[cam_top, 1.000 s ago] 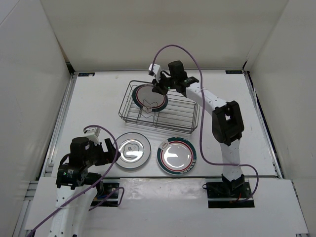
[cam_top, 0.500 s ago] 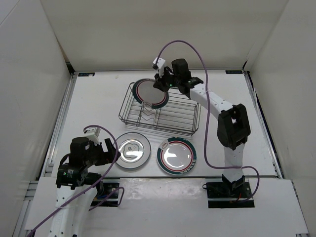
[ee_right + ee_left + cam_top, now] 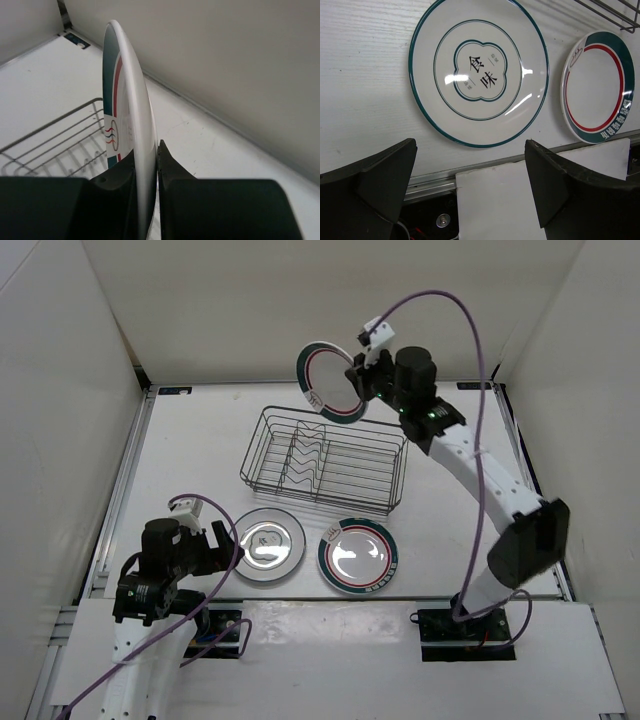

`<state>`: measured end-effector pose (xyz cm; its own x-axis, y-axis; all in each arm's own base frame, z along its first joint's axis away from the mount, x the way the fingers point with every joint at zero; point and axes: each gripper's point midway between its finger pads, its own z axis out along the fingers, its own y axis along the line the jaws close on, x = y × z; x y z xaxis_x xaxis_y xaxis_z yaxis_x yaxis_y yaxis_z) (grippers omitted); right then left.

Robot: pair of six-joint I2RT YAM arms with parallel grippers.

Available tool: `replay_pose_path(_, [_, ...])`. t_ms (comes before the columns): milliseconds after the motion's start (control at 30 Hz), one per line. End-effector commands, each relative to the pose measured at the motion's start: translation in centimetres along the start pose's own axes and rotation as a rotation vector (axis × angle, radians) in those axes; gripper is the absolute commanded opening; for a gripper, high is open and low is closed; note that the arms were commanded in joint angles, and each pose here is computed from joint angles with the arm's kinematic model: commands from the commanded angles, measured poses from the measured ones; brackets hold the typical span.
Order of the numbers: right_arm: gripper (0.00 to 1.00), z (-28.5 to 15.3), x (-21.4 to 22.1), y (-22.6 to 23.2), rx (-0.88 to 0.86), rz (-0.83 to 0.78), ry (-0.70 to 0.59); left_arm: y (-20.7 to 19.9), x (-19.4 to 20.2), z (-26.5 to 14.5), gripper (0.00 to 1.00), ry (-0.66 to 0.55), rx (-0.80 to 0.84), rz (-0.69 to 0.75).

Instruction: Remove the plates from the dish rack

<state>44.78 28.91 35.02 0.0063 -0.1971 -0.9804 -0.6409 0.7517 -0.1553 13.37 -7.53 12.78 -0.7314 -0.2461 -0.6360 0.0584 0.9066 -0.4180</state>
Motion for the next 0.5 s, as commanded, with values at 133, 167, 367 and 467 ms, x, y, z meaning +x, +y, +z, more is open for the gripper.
replay_pose_path(133, [0.0, -12.3, -1.4, 2.8, 0.034, 0.42, -0.096, -0.5, -0.4, -0.1, 1.0, -0.026, 0.028, 0.012])
replay_pose_path(167, [0.0, -13.0, 1.1, 3.8, 0.019, 0.476, -0.051, -0.5, -0.3, -0.1, 1.0, -0.021, 0.031, 0.011])
replay_pose_path(367, [0.0, -20.7, 8.2, 8.3, -0.017, 0.756, 0.102, -0.8, -0.2, 0.0, 1.0, -0.006, 0.045, 0.016])
replay_pose_path(467, [0.0, -22.8, 13.4, 10.5, -0.039, 0.839, 0.208, -0.8, -0.2, 0.1, 1.0, 0.001, 0.048, 0.012])
